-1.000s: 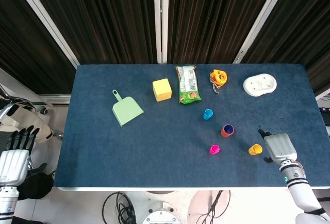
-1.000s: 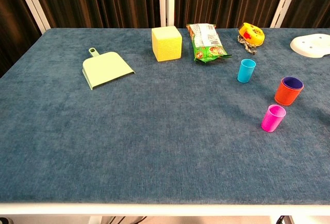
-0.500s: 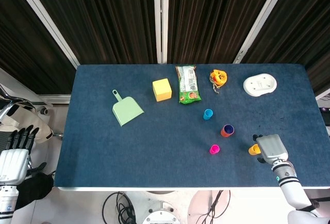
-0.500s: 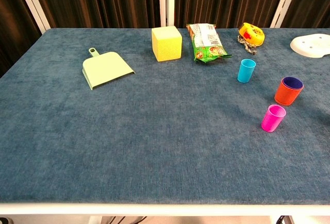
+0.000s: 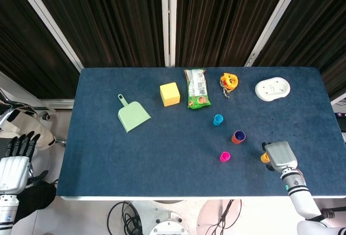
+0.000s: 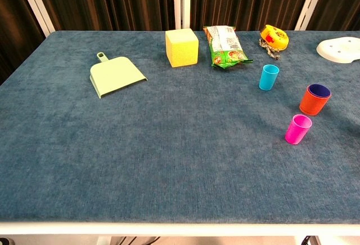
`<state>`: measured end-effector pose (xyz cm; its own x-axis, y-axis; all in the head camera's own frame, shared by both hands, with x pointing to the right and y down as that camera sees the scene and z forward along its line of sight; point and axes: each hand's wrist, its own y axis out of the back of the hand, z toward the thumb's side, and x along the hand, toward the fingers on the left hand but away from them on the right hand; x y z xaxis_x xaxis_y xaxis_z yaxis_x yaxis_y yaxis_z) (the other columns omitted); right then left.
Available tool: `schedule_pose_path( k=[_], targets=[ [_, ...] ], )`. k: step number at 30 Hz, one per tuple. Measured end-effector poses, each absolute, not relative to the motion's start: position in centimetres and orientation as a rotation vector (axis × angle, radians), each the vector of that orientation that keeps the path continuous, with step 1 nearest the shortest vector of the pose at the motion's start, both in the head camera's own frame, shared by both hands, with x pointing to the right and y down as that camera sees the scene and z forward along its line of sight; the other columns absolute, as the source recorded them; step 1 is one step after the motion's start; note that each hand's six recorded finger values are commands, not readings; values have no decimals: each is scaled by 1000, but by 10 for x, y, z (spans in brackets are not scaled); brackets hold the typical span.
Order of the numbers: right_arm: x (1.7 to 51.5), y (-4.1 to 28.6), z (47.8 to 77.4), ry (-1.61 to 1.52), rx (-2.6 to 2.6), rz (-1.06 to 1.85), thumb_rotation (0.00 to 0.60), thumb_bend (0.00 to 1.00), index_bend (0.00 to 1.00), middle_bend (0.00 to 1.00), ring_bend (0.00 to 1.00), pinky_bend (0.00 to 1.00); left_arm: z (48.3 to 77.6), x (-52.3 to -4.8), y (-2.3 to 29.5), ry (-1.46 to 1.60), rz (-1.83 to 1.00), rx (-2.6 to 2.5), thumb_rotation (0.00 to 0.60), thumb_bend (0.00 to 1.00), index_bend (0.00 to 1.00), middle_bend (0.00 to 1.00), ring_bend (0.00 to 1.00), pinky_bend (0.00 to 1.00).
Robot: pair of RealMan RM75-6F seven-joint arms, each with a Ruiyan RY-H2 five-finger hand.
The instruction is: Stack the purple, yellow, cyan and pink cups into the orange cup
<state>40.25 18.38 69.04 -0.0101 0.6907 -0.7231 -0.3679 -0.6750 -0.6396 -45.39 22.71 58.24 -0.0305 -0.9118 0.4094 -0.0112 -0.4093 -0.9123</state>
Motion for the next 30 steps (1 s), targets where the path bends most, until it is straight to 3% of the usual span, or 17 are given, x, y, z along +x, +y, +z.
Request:
schedule_pose_path(
  k=[10, 16, 30],
  targets=[
    [401, 182, 692, -351, -1497, 1780, 600, 150, 561, 565, 577, 663, 583, -455, 228, 1008, -1541, -1499, 600, 59, 30, 0, 0, 0],
    [401, 176, 685, -387, -1491, 1769, 600, 152, 576, 574, 577, 663, 583, -455, 228, 1008, -1543, -1501, 600, 58, 29, 0, 0, 0],
    [362, 103, 646, -593, -1500, 1611, 600, 152, 587, 574, 577, 663, 583, -455, 229, 1012, -1543, -1503, 600, 59, 29, 0, 0, 0]
  ],
)
